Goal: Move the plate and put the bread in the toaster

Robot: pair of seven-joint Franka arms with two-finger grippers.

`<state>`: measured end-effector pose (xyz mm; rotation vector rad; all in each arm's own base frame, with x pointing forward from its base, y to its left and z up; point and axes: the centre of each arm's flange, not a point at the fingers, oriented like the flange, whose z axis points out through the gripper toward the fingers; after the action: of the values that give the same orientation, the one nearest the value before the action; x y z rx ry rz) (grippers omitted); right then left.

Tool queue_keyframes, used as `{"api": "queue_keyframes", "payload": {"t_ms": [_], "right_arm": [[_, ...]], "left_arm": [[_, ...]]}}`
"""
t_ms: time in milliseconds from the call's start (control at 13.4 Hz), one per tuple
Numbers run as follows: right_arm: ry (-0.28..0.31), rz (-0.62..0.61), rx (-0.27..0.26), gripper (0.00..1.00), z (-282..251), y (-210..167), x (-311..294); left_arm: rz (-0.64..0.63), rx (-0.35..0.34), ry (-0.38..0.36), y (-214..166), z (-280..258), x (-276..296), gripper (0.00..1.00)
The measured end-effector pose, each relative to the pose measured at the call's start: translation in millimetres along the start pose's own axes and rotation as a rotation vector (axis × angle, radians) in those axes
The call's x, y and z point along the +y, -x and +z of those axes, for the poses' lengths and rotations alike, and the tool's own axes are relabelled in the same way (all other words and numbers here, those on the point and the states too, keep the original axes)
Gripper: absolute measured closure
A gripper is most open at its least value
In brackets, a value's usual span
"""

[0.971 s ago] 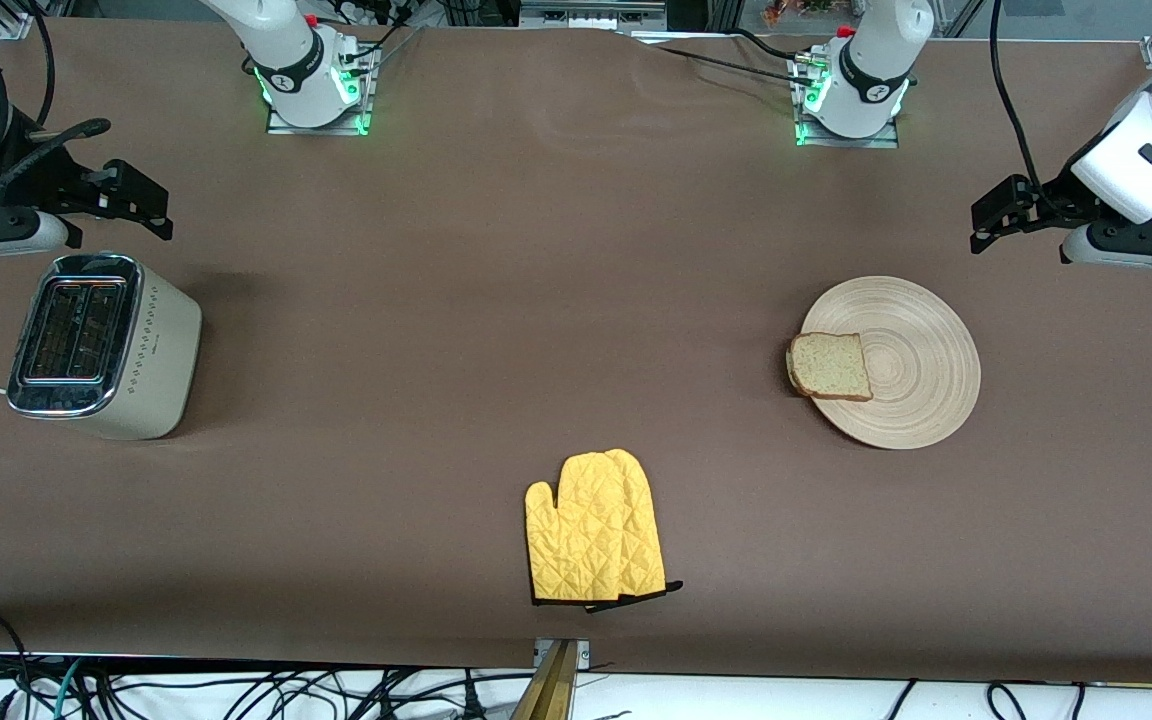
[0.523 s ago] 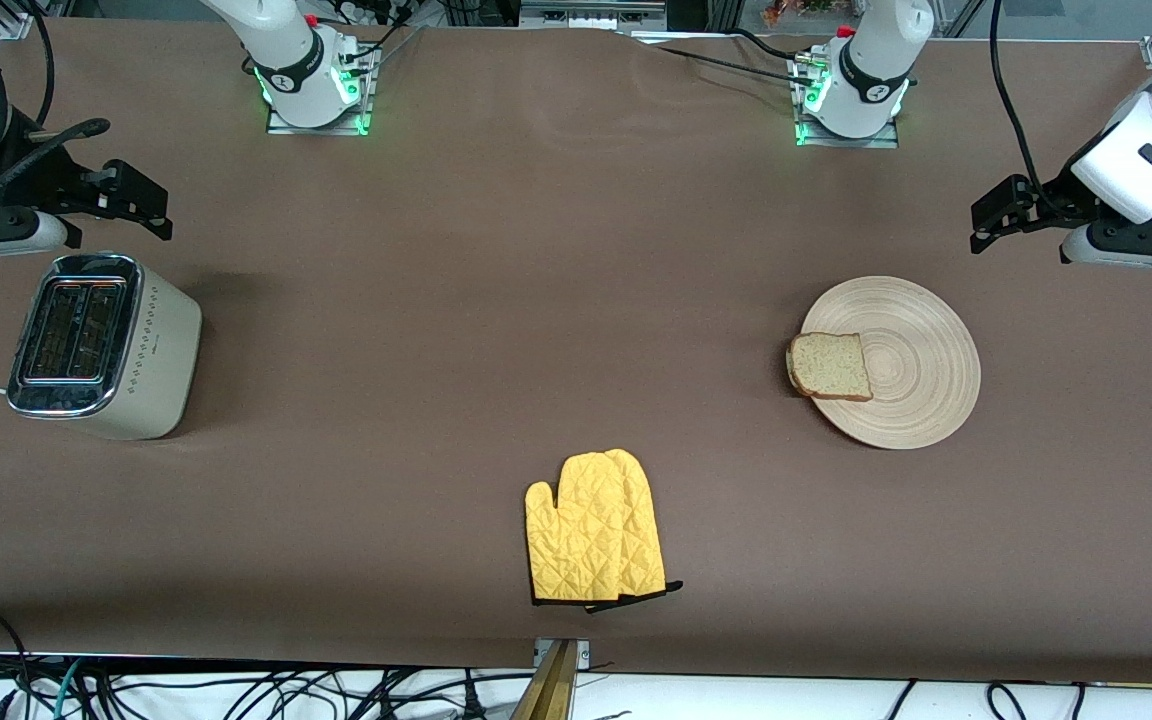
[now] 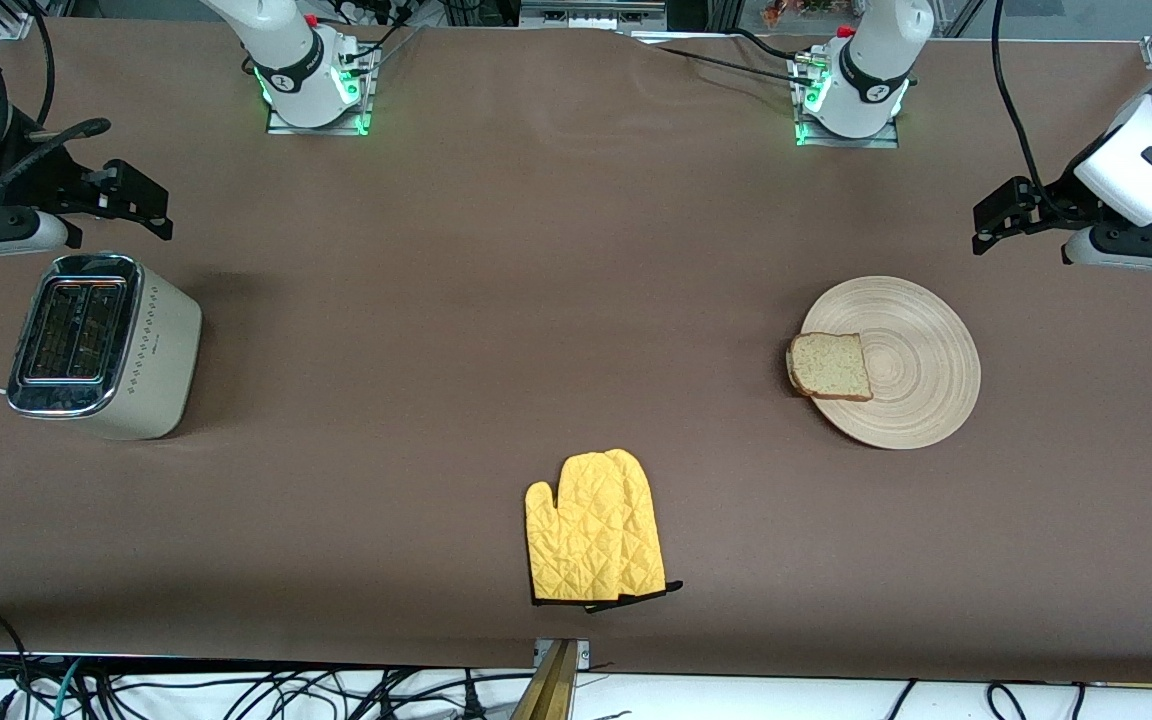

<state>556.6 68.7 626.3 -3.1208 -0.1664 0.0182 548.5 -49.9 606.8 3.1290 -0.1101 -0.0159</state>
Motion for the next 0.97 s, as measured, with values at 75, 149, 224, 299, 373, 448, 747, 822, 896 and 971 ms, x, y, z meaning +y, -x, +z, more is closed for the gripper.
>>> {"api": "queue_keyframes", "payload": {"t_ms": [75,149,224,299,373,448,747,822,896,971], "right_arm": [[0.0,0.0,0.0,0.0,0.0,0.0,0.0],[0.0,0.0,0.0,0.0,0.0,0.0,0.0],[0.0,0.0,0.0,0.0,0.0,0.0,0.0],[0.0,0.0,0.0,0.0,0.0,0.0,0.1],[0.0,0.001,0.0,0.0,0.0,0.0,0.4],[0.0,0.001,0.0,0.0,0.0,0.0,0.8],[0.0,0.001,0.0,0.0,0.0,0.0,0.8],[0.0,0.0,0.0,0.0,0.0,0.0,0.8],[0.0,0.0,0.0,0.0,0.0,0.0,0.8],[0.0,-0.001,0.0,0.0,-0.1,0.1,0.8]], "left_arm": [[0.0,0.0,0.0,0.0,0.0,0.0,0.0],[0.0,0.0,0.0,0.0,0.0,0.0,0.0],[0.0,0.0,0.0,0.0,0.1,0.0,0.0],[0.0,-0.001,0.0,-0.2,0.3,0.0,0.0],[0.0,-0.002,0.0,-0.4,0.9,0.0,0.0],[0.0,-0.003,0.0,-0.7,1.5,-0.1,0.0],[0.0,-0.005,0.0,-1.1,2.3,-0.1,0.0],[0.0,-0.005,0.0,-1.1,2.4,-0.1,0.0],[0.0,-0.005,0.0,-1.1,2.4,-0.1,0.0],[0.0,-0.005,0.0,-1.1,2.4,-0.1,0.0]]}}
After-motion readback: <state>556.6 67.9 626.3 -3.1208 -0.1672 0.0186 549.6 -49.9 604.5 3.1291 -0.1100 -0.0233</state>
